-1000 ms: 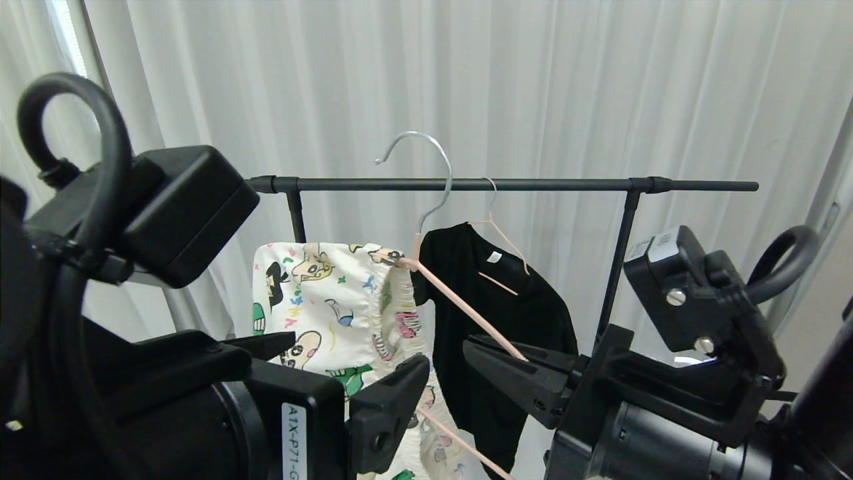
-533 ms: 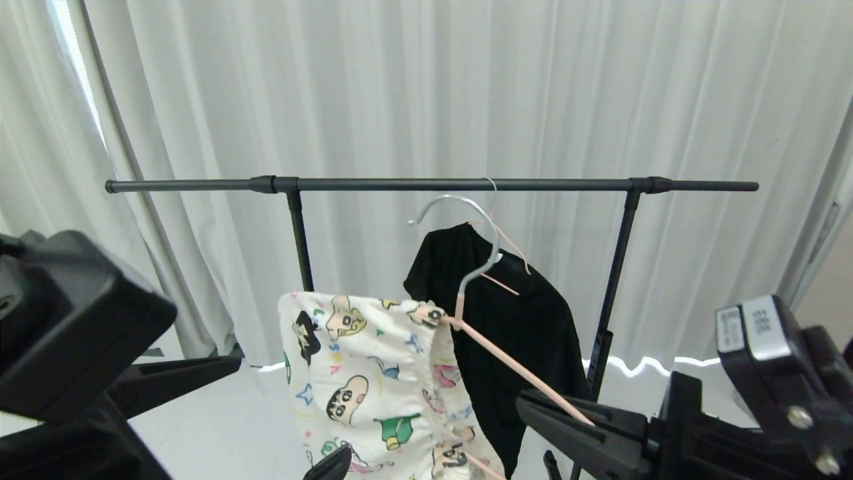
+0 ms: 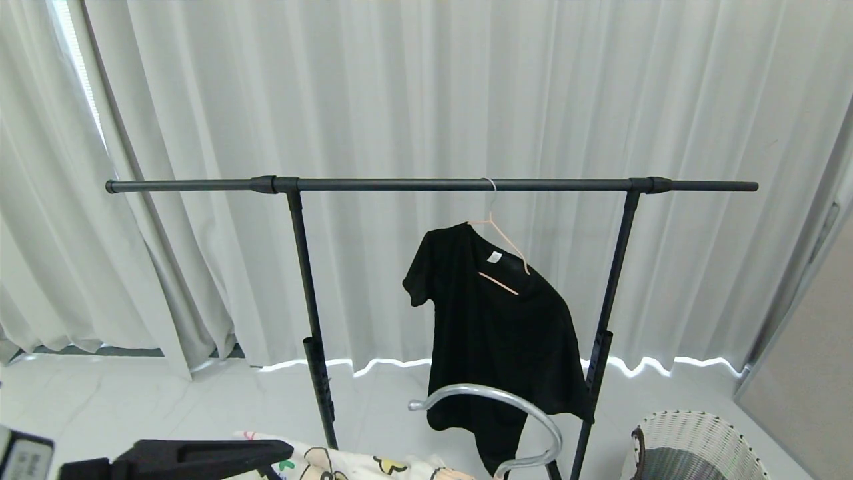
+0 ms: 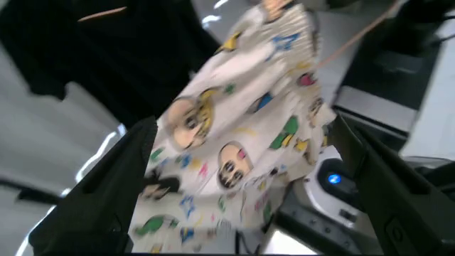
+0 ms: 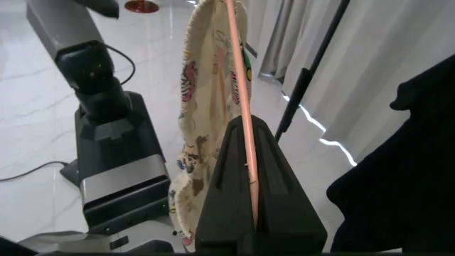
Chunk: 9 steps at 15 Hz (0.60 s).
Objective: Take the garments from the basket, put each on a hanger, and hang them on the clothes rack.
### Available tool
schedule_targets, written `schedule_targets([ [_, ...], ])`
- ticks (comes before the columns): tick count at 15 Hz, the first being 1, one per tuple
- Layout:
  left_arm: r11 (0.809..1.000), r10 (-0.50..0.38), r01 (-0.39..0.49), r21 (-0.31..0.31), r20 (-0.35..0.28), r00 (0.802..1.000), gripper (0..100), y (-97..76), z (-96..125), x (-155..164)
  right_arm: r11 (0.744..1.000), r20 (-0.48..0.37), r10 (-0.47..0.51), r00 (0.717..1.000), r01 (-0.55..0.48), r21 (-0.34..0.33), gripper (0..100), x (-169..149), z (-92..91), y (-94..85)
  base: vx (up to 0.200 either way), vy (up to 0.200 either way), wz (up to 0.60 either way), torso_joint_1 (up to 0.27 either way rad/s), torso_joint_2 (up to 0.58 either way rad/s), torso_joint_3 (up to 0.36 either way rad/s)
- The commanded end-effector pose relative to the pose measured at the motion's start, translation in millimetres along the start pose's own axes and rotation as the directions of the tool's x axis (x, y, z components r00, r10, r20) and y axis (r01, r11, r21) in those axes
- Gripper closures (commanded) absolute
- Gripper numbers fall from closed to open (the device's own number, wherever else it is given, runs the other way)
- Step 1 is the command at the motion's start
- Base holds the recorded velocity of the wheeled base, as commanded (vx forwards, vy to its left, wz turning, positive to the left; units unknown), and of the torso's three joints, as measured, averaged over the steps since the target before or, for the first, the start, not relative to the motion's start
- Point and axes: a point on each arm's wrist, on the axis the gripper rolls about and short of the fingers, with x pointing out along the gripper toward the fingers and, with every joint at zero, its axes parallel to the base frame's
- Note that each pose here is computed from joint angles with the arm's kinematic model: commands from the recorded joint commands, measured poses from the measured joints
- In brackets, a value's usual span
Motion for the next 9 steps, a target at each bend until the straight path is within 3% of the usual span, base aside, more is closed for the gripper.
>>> schedule_targets([
  [1,0.998,-0.057,0.059,0.025,-0.070,0.996,0,-5.8,-4.0,20.3,1.000,0.009,0.015,1.000,-0.015,-0.001,100,-3.1,0.8,1.3,0.000,0.000,0.00,0.000,0.00,0.000],
  [3,0.989,-0.086,0.098,0.108,-0.111,0.990,0,-7.7,-6.4,30.3,0.999,-0.006,0.049,0.999,-0.049,-0.012,100,-3.9,-1.9,6.3,0.000,0.000,0.00,0.000,0.00,0.000],
  [5,0.986,-0.106,0.119,0.120,-0.111,0.988,0,-7.1,-7.0,29.8,0.998,-0.011,0.056,0.998,-0.057,-0.013,100,-4.5,-3.2,7.4,0.000,0.000,0.00,0.000,0.00,0.000],
  [9,0.987,-0.106,0.110,0.119,-0.039,0.994,0,-3.4,-6.3,11.5,0.999,-0.031,0.044,0.999,-0.045,-0.010,100,-7.6,-9.9,5.4,0.000,0.000,0.00,0.000,0.00,0.000],
])
